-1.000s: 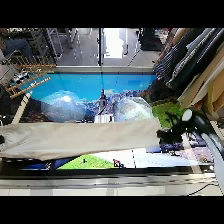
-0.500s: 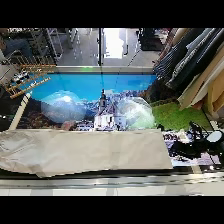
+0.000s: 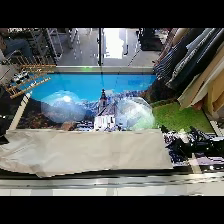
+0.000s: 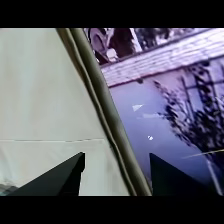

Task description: Fold the clothes and pants, and hang the long-sleeved shirts on hangers.

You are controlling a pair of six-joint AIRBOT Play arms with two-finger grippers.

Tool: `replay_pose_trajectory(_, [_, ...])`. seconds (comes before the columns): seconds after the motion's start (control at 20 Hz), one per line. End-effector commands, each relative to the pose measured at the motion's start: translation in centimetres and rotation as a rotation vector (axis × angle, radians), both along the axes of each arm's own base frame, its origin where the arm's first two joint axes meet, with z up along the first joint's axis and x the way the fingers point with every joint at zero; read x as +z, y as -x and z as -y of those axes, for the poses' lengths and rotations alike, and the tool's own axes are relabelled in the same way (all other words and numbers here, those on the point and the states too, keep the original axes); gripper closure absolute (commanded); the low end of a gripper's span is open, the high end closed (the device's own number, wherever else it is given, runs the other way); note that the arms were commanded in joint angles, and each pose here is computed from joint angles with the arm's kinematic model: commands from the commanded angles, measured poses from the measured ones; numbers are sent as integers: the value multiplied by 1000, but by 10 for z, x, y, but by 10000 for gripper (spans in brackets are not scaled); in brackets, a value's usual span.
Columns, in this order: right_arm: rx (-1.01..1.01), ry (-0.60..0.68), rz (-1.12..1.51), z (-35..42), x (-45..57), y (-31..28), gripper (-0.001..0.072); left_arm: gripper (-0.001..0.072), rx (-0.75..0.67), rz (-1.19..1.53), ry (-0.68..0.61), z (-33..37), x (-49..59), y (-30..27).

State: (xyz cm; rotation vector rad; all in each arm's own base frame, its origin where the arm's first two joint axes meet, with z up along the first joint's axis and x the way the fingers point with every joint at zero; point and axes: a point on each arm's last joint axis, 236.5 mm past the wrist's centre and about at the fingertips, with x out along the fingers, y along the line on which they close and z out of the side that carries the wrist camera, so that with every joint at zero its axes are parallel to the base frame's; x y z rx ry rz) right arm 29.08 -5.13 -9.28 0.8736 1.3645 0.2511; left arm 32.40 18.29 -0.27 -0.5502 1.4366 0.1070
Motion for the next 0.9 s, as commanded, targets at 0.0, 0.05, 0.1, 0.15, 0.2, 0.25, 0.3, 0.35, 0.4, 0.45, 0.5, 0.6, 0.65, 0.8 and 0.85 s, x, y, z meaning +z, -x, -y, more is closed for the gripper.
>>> replay_pose_trajectory(0.0, [93,-10,12,-19,-14,-7,250,693,-147,142,117,53,17,-35])
replay_pose_trajectory(0.05, [116,19,22,-26,-18,-14,256,693,-213,151,113,67,16,-40])
replay_pose_trajectory(0.1, [121,40,28,-32,-20,-21,391,693,-290,162,107,82,15,-44])
replay_pose_trajectory(0.15, [124,57,29,-36,-20,-27,573,693,-361,168,107,98,13,-47])
replay_pose_trajectory(0.2, [134,71,36,-37,-16,-32,668,693,-434,171,110,115,10,-49])
replay_pose_trajectory(0.25, [125,96,51,-31,-9,-38,696,693,-479,168,113,129,7,-50])
replay_pose_trajectory(0.3, [100,146,57,-18,0,-45,697,693,-514,164,119,144,4,-51])
replay_pose_trajectory(0.35, [62,244,61,5,13,-51,698,694,-547,156,125,159,0,-51])
replay_pose_trajectory(0.4, [8,381,53,38,29,-55,699,694,-587,144,135,176,-4,-49])
replay_pose_trajectory(0.45, [-39,541,54,74,54,-56,699,694,-630,130,144,195,-10,-45])
replay_pose_trajectory(0.5, [-71,687,64,106,82,-55,700,694,-667,126,147,213,-16,-44])
replay_pose_trajectory(0.6, [-98,876,105,144,143,-53,700,694,-740,130,134,253,-35,-41])
replay_pose_trajectory(0.65, [-110,909,125,150,163,-54,700,694,-772,140,122,271,-45,-40])
replay_pose_trajectory(0.8, [-127,904,175,142,202,-64,700,694,-854,178,90,319,-70,-33])
replay_pose_trajectory(0.85, [-104,877,199,126,211,-70,700,694,-878,194,86,332,-74,-31])
